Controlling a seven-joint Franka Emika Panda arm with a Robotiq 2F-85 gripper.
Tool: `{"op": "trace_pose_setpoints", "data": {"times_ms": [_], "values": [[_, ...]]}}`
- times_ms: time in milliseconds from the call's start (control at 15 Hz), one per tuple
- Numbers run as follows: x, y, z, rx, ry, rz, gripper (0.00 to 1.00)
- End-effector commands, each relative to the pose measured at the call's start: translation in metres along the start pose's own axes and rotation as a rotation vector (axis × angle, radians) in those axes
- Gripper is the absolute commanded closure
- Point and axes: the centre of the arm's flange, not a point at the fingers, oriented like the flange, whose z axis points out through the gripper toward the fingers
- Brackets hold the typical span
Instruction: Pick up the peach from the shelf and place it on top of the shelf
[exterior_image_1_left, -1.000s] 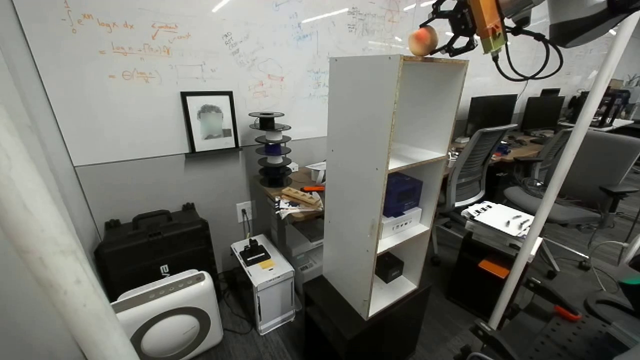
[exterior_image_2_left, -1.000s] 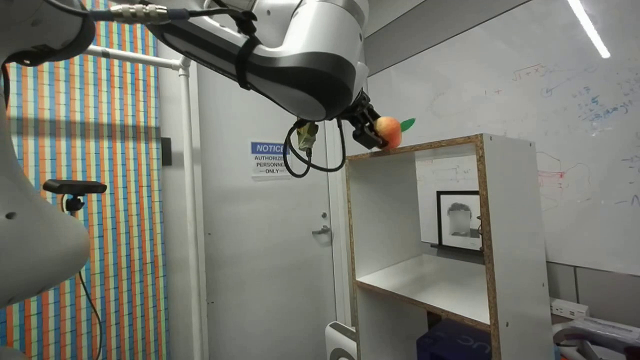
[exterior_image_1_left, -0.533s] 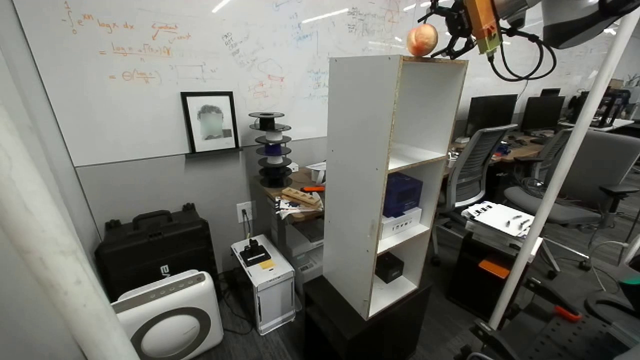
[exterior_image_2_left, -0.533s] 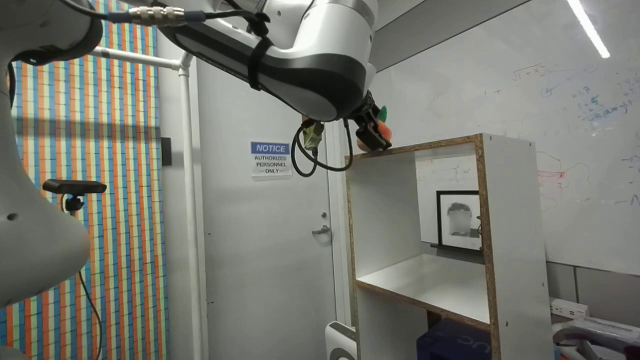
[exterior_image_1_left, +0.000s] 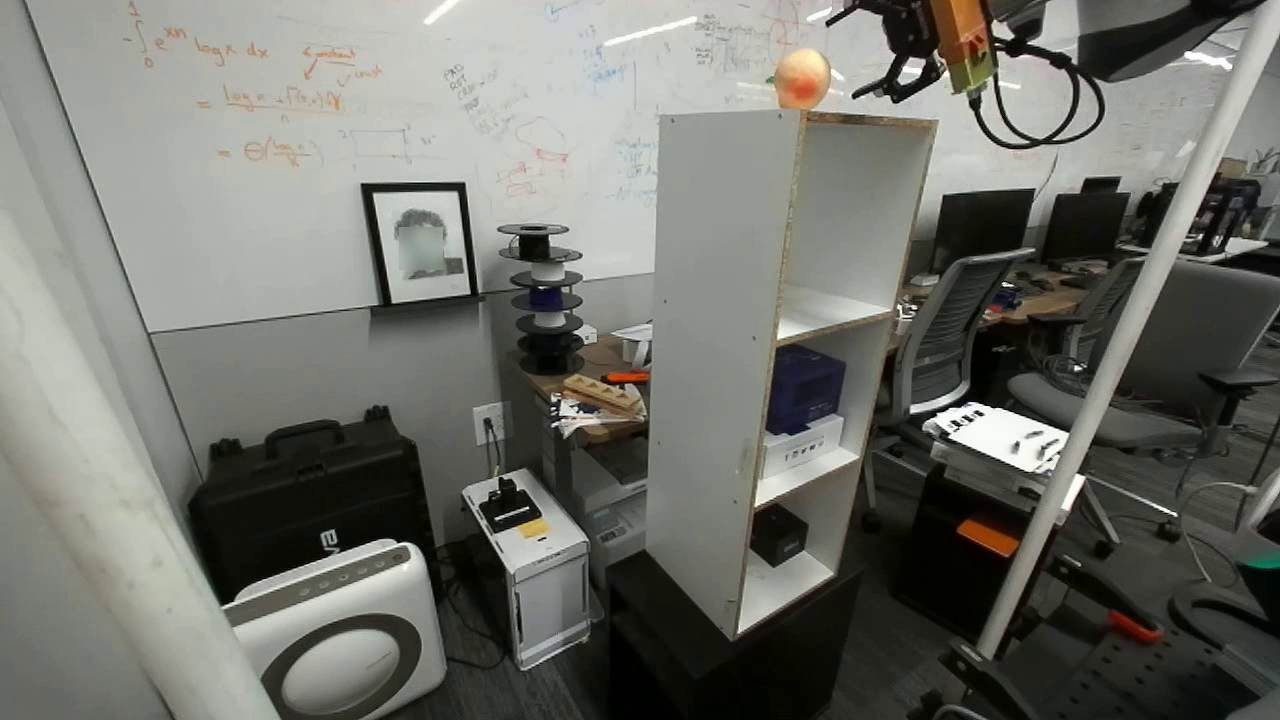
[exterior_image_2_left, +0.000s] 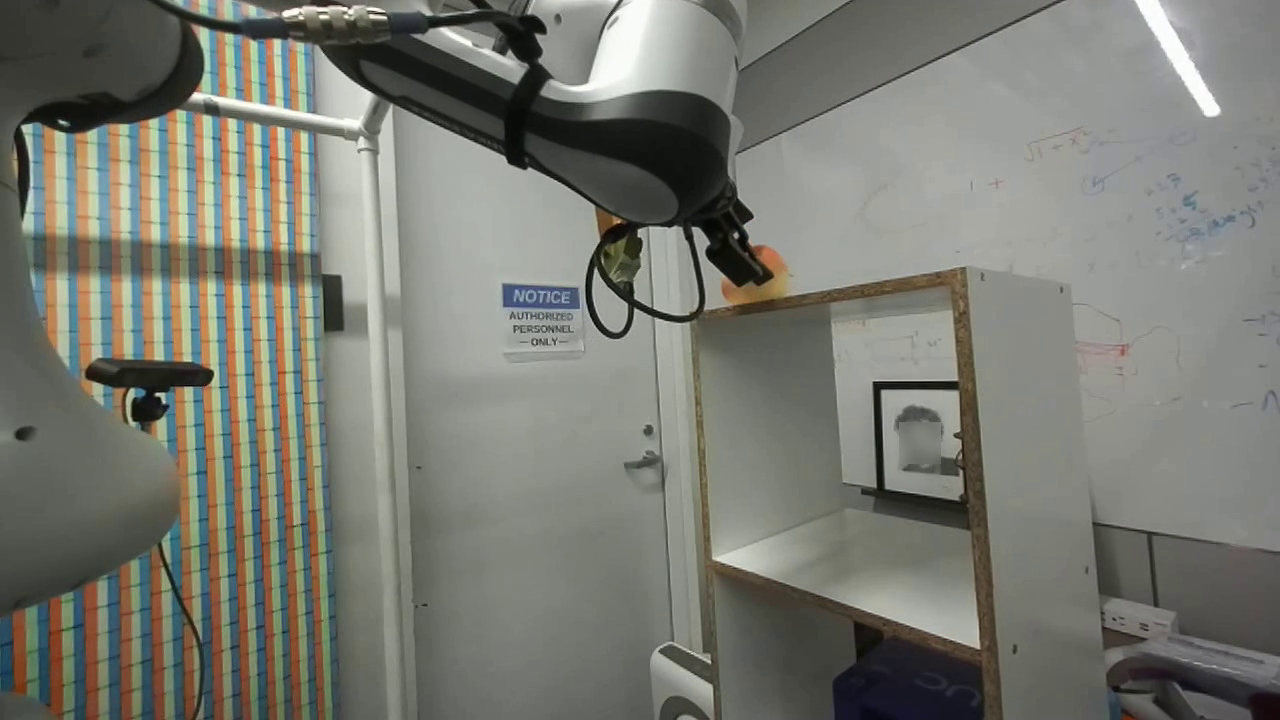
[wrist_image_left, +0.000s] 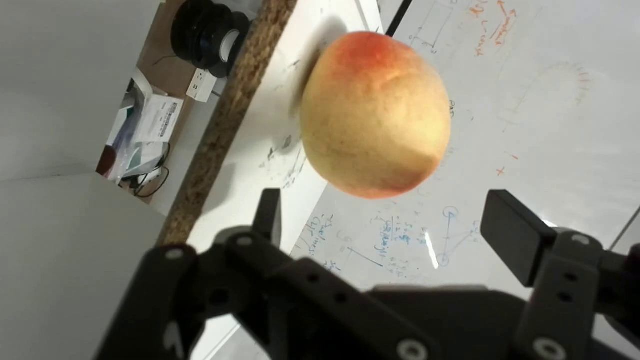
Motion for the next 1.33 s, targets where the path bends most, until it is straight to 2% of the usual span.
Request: {"op": "trace_pose_setpoints", "data": {"times_ms": [0,733,1133,1267], "values": [[0.019,-0.032,-0.006,0.013,0.010,0.003,0.00],[0.020,-0.033,-0.016,0.027,0.019,-0.010,0.00],[0.005,-0.043,-0.061,0.045,-0.016,-0.098,0.00],[-0.003,-0.045,-0.075,0.030,-0.077,-0.117,0.00]]}}
